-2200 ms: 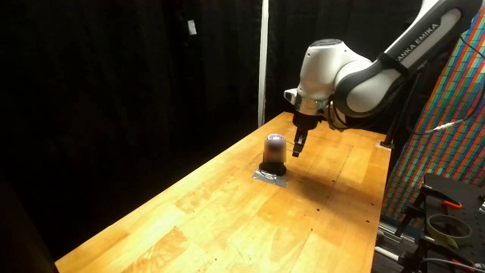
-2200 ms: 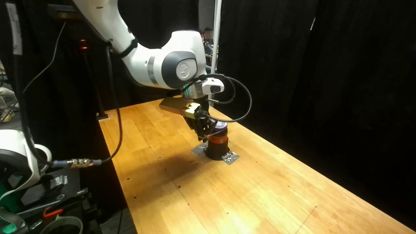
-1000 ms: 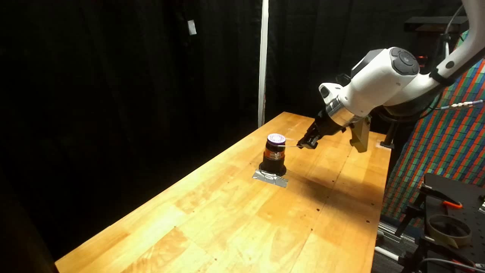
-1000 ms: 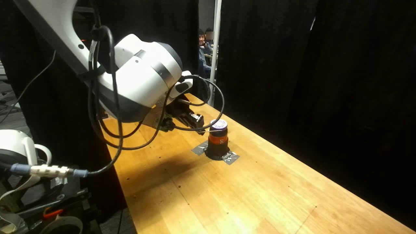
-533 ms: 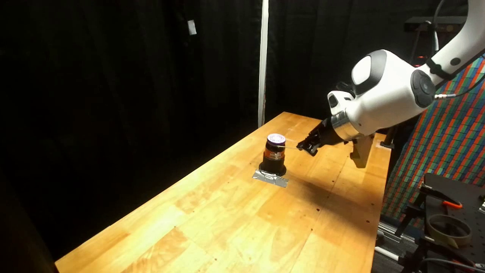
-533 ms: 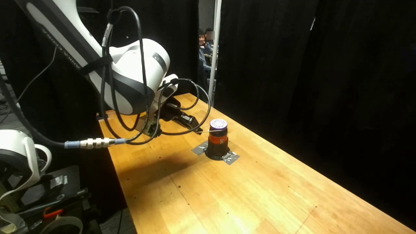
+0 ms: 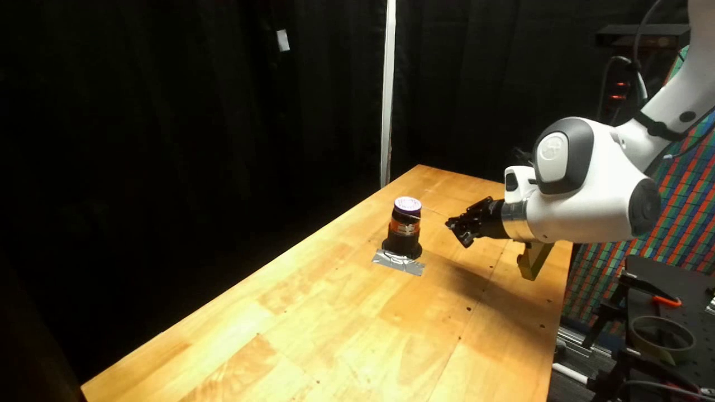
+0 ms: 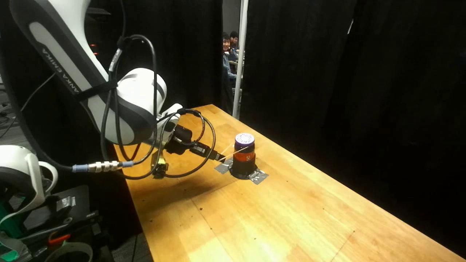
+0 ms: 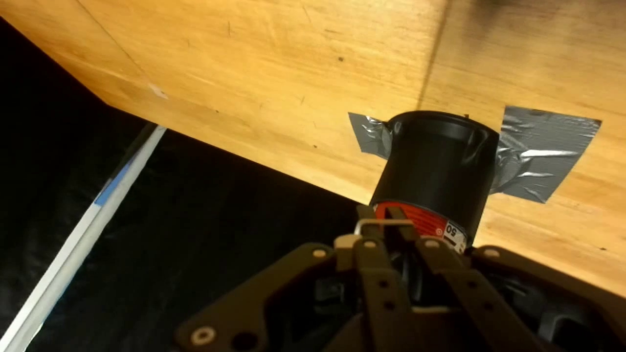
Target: Put the rubber band on the cup
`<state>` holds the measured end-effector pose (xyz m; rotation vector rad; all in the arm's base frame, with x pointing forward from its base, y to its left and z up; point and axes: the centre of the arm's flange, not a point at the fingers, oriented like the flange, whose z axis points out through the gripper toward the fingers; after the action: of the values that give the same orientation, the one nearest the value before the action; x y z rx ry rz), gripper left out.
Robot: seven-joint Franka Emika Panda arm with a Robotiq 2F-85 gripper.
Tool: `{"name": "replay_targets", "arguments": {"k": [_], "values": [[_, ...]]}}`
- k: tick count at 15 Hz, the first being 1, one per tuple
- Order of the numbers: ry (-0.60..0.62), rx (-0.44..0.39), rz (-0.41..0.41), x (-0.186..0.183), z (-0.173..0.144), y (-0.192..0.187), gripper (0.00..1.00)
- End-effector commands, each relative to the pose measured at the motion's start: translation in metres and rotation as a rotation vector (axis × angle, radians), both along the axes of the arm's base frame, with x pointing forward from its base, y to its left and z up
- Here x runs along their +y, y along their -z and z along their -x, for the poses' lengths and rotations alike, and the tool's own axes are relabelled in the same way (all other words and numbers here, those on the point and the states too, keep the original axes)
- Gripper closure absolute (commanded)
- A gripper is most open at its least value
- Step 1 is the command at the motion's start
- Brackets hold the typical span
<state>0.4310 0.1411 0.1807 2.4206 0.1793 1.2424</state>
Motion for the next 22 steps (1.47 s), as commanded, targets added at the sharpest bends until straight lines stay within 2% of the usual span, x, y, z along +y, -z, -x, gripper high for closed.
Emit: {"name": "replay_targets", "arguments": {"k": [1, 7, 10, 16, 22], "values": [[0.011, -0.111, -0.01, 0.005, 0.018, 0.017, 0.88], [0.023, -0.297, -0.002, 0.018, 0.023, 0.015, 0.88], [0.042, -0.356, 0.007, 0.017, 0.024, 0.015, 0.88], [0.053, -0.403, 0.009, 0.015, 0.027, 0.016, 0.88], [0.028, -0.456, 0.043, 0.018, 0.026, 0.014, 0.88]]}}
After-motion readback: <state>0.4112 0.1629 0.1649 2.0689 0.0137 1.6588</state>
